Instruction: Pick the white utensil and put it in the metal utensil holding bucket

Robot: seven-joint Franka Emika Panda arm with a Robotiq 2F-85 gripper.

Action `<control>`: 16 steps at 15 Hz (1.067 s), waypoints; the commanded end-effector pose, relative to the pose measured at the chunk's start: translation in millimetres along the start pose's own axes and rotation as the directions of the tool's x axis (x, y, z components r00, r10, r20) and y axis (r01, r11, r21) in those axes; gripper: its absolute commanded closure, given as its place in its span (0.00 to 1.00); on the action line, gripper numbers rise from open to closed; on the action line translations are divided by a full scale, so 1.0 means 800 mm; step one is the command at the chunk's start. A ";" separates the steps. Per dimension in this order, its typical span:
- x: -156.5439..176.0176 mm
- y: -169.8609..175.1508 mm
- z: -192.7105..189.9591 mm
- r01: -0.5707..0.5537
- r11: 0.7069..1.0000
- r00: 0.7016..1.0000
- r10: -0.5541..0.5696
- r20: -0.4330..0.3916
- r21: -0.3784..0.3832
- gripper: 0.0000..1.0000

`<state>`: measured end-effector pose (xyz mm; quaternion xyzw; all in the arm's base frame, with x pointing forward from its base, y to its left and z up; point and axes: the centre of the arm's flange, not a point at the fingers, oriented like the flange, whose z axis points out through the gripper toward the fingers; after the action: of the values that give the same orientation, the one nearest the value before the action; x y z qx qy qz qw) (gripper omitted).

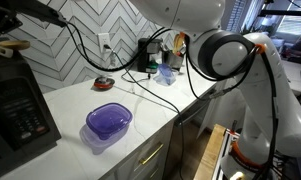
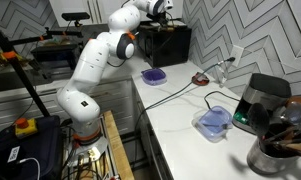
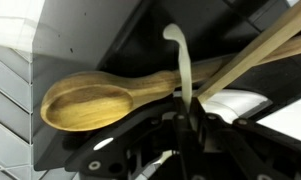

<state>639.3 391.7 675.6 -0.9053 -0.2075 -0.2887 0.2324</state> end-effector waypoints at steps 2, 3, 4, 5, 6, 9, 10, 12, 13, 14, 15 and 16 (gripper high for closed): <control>0.031 -0.014 -0.036 -0.009 0.997 0.998 0.005 -0.059 -0.071 0.98; 0.030 -0.017 -0.056 -0.011 0.996 0.996 0.003 -0.093 -0.084 0.98; 0.030 -0.019 -0.070 -0.012 0.995 0.993 0.001 -0.114 -0.097 0.98; 0.026 -0.020 -0.088 -0.020 0.993 0.989 0.003 -0.149 -0.113 0.98; 0.016 -0.019 -0.111 -0.047 0.989 0.979 0.019 -0.201 -0.137 0.98; -0.027 -0.006 -0.168 -0.162 0.957 0.955 0.090 -0.281 -0.242 0.98; -0.043 -0.002 -0.180 -0.203 0.941 0.946 0.117 -0.302 -0.271 0.98; -0.047 -0.007 -0.192 -0.289 0.901 0.923 0.172 -0.346 -0.323 0.98; -0.049 -0.011 -0.197 -0.330 0.877 0.910 0.196 -0.365 -0.349 0.98; -0.051 -0.017 -0.201 -0.368 0.850 0.897 0.218 -0.384 -0.377 0.98; -0.054 -0.025 -0.202 -0.405 0.821 0.884 0.239 -0.402 -0.403 0.98; -0.059 -0.034 -0.202 -0.439 0.791 0.870 0.256 -0.421 -0.427 0.98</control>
<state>586.9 319.2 807.8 -0.8880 0.0316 -0.4460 0.1073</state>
